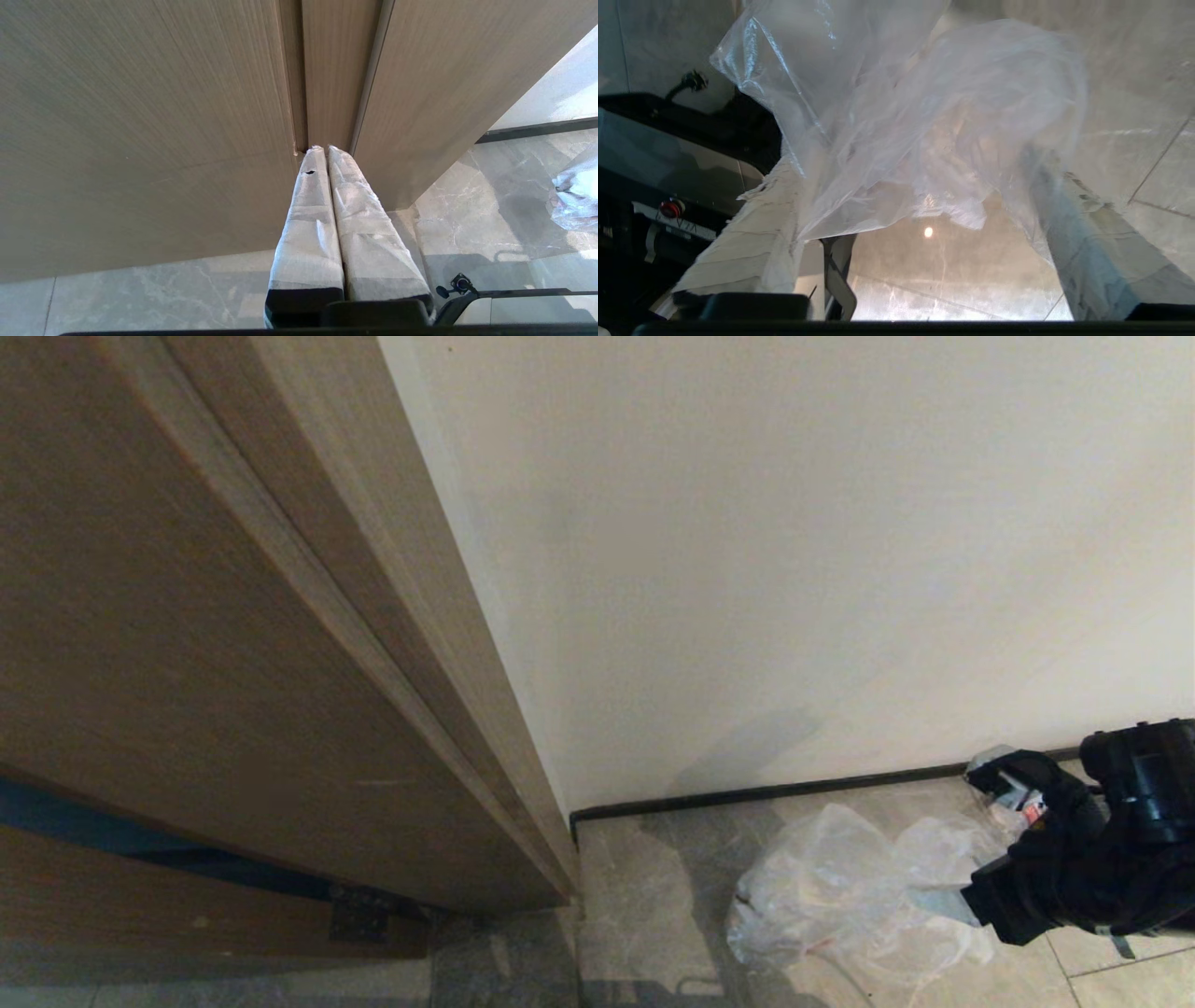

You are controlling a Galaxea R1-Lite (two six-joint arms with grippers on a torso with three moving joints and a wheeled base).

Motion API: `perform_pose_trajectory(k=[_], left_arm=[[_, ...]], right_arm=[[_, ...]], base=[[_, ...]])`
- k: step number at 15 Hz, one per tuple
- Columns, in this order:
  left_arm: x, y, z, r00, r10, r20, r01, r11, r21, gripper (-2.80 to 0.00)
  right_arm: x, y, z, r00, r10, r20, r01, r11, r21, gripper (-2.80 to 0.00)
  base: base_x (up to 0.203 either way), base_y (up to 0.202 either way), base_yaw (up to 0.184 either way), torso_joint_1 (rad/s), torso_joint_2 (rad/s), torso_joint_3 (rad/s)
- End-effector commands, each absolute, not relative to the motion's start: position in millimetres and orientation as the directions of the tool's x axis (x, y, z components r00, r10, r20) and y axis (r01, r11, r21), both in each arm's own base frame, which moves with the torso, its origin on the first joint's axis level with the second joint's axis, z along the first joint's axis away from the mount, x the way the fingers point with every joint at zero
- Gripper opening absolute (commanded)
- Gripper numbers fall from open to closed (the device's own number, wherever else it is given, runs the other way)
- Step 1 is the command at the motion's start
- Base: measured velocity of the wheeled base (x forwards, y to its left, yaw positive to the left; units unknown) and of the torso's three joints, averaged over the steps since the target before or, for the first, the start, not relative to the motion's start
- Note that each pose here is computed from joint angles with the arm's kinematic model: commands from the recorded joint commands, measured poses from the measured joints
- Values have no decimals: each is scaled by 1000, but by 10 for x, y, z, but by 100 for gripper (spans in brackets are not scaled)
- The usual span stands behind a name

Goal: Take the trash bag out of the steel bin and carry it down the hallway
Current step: Put the trash bag at the door

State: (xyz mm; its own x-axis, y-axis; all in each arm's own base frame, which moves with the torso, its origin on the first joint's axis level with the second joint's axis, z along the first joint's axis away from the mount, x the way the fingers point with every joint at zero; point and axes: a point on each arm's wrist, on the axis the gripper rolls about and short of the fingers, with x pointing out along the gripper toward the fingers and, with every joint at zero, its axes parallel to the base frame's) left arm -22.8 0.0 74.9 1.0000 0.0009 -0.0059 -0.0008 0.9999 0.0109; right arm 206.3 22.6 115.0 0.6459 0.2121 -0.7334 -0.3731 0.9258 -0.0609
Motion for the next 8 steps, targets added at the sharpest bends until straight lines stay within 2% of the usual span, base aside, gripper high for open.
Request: perform_pose_trajectory(k=[1, 8], left_arm=[[-228, 0, 749, 1000, 2, -6, -1, 1000, 11, -280], [-228, 0, 749, 1000, 2, -6, -1, 1000, 11, -280]], right_arm=[[2065, 223, 1251, 684, 215, -697, -372, 925, -80, 0], [2103, 346, 1374, 706, 260, -659, -420, 902, -94, 0]], base=[[0, 0, 0, 0, 0, 0], [0, 0, 0, 0, 0, 0]])
